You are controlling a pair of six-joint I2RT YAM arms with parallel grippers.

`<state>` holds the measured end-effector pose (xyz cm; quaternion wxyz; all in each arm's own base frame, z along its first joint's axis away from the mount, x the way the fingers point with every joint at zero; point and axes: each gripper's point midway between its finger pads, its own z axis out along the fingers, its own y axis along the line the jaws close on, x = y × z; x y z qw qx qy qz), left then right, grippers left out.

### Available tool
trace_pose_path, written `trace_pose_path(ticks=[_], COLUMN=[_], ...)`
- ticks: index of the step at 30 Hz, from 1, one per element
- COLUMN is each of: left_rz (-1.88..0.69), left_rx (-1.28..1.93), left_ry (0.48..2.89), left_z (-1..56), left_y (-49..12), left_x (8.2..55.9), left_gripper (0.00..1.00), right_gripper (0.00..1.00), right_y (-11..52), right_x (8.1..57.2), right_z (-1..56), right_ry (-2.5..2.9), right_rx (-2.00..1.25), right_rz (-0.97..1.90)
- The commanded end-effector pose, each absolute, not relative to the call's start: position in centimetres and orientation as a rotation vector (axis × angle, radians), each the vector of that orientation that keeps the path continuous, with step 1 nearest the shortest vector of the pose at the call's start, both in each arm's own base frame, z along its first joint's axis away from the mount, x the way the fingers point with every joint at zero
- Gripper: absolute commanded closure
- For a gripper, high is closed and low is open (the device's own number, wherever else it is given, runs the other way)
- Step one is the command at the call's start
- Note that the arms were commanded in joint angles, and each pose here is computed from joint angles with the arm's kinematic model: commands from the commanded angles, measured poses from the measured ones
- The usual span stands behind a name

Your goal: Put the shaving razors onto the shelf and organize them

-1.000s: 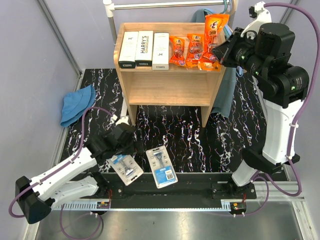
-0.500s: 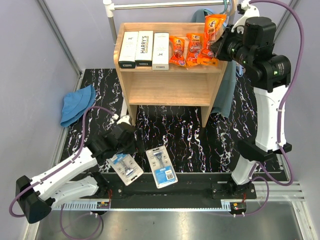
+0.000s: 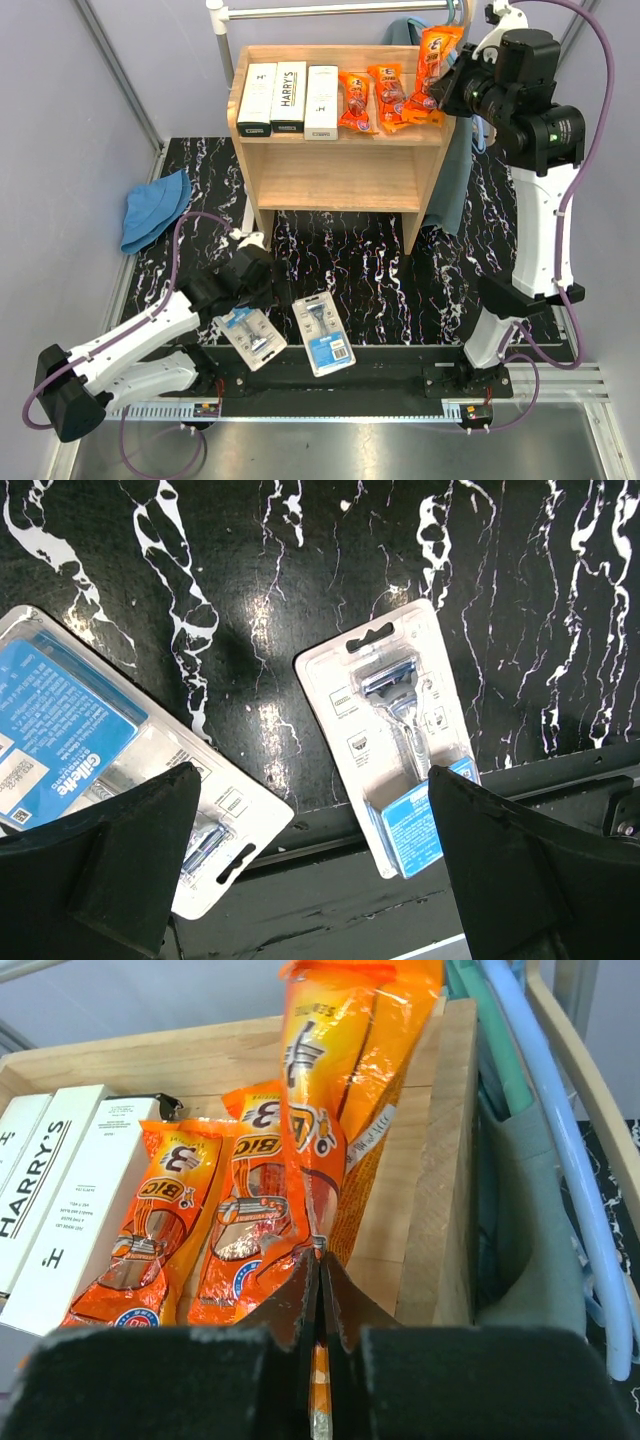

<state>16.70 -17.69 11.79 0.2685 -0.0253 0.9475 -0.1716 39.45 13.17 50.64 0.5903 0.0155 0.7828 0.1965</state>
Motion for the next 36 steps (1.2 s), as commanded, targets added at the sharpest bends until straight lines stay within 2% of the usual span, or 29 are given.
trace_pose_path(ticks=[1,9,10,15,17,18,19,21,24,27,36], left_rz=[-0.507,-0.515,-0.516,-0.517,-0.52,-0.521,-0.521,-0.523,-0.526,-0.533,-0.54], left_rx=[-0.037,-0.03,-0.03,-0.03,-0.032,-0.033,-0.033,-0.031,-0.031,-0.032,-0.033], left_ry=[2.536,2.548,2.549,2.549,2.547,2.547,2.547,2.546,2.545,2.541,2.536], left_z=[11.9,11.6,11.6,11.5,11.6,11.6,11.6,11.7,11.7,11.8,11.9], left_y=[-18.5,-18.8,-18.8,-18.7,-18.8,-18.8,-18.8,-18.8,-18.8,-18.8,-18.8], left_x=[16.9,16.8,16.7,16.6,16.7,16.7,16.7,16.7,16.6,16.6,16.5], left_gripper=[0.01,0.01,0.01,0.01,0.01,0.01,0.01,0.01,0.01,0.01,0.01], right_gripper=[0.94,0.93,0.9,0.63,0.47,0.34,0.28,0.17,0.07,0.02,0.01], right_y=[14.7,16.5,16.4,15.0,14.3,13.7,13.3,12.6,12.1,12.0,12.6], right_x=[39.4,38.8,38.7,39.0,38.9,39.1,39.0,39.0,38.6,38.0,35.8], right_z=[50.0,49.2,49.2,49.1,49.3,49.4,49.6,49.8,50.6,51.6,53.3], right_ry=[1.848,1.885,1.884,1.886,1.88,1.876,1.867,1.858,1.832,1.8,1.751], right_rx=[-0.047,-0.123,-0.123,-0.07,-0.04,-0.014,-0.001,0.03,0.047,0.05,0.025], right_rz=[0.538,0.638,0.629,0.55,0.52,0.487,0.471,0.436,0.425,0.439,0.516])
